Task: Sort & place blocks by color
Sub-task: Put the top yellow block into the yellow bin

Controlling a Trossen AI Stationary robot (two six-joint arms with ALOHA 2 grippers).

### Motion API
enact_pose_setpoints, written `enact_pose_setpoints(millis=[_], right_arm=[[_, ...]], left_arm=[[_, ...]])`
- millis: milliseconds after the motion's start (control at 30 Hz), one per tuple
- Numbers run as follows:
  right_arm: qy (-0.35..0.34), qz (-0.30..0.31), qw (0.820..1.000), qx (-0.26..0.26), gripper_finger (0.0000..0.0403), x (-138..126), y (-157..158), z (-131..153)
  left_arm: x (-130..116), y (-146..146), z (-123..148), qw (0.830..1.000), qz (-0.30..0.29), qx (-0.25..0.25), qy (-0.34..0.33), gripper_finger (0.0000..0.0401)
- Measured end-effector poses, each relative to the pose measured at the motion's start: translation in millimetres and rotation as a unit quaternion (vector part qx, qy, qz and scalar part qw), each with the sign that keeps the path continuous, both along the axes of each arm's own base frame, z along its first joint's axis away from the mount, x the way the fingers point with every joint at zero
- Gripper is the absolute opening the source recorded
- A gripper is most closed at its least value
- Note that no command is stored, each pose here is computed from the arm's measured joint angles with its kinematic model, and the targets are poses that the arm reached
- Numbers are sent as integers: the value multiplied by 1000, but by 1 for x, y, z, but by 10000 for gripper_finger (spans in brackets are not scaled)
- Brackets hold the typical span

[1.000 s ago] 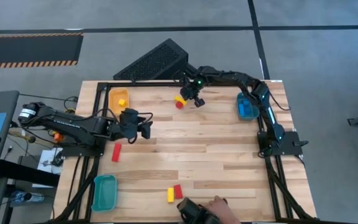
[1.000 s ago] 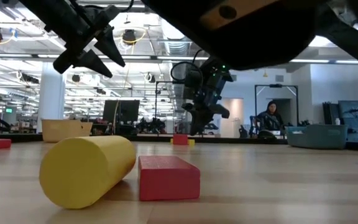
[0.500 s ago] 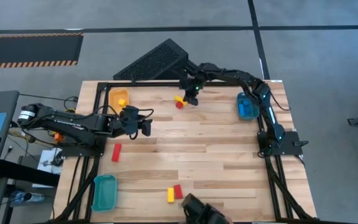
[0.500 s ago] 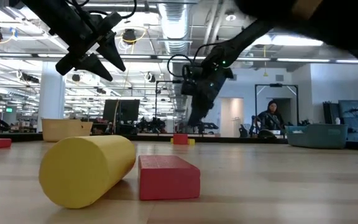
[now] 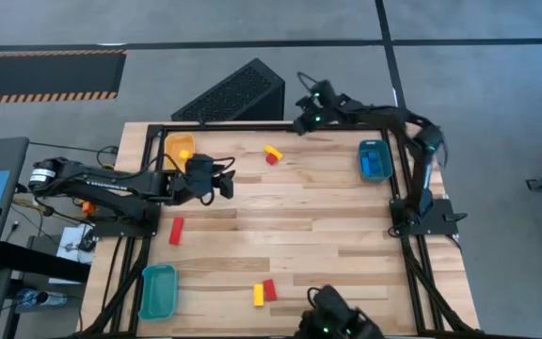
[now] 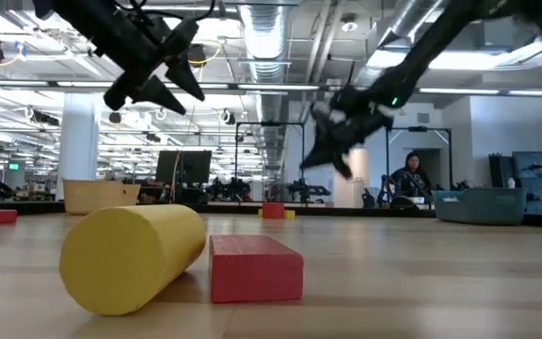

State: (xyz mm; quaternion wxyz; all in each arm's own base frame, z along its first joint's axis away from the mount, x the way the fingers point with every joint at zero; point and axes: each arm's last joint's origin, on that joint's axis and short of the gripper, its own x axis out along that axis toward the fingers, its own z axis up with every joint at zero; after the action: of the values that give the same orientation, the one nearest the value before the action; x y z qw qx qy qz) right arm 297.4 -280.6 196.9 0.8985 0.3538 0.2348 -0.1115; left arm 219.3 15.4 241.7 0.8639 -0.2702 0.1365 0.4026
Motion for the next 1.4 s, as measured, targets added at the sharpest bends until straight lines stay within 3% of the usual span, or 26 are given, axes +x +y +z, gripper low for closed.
enact_pose_setpoints(millis=[133,233,467,900,1133,1400], right_arm=[[62,15,987,146,0,9,-19,-48],[88,31,978,185,0,21,-24,-64],[125,18,981,150,0,42,-28,-33],[260,137,945,143,0,88,-16,-53],[301,141,938,99,0,89,-17,-47],[374,170,906,103,0,80,-3,-47]], left_arm=[[6,4,-3,1000,-15,-2,-1,206],[8,6,-4,999,-31,-20,0,206],[8,4,-5,999,-37,-34,-5,206],[7,2,-7,996,-77,-28,27,206],[2,0,-13,992,-93,-35,74,206],[1,0,-16,988,-115,-23,103,206]])
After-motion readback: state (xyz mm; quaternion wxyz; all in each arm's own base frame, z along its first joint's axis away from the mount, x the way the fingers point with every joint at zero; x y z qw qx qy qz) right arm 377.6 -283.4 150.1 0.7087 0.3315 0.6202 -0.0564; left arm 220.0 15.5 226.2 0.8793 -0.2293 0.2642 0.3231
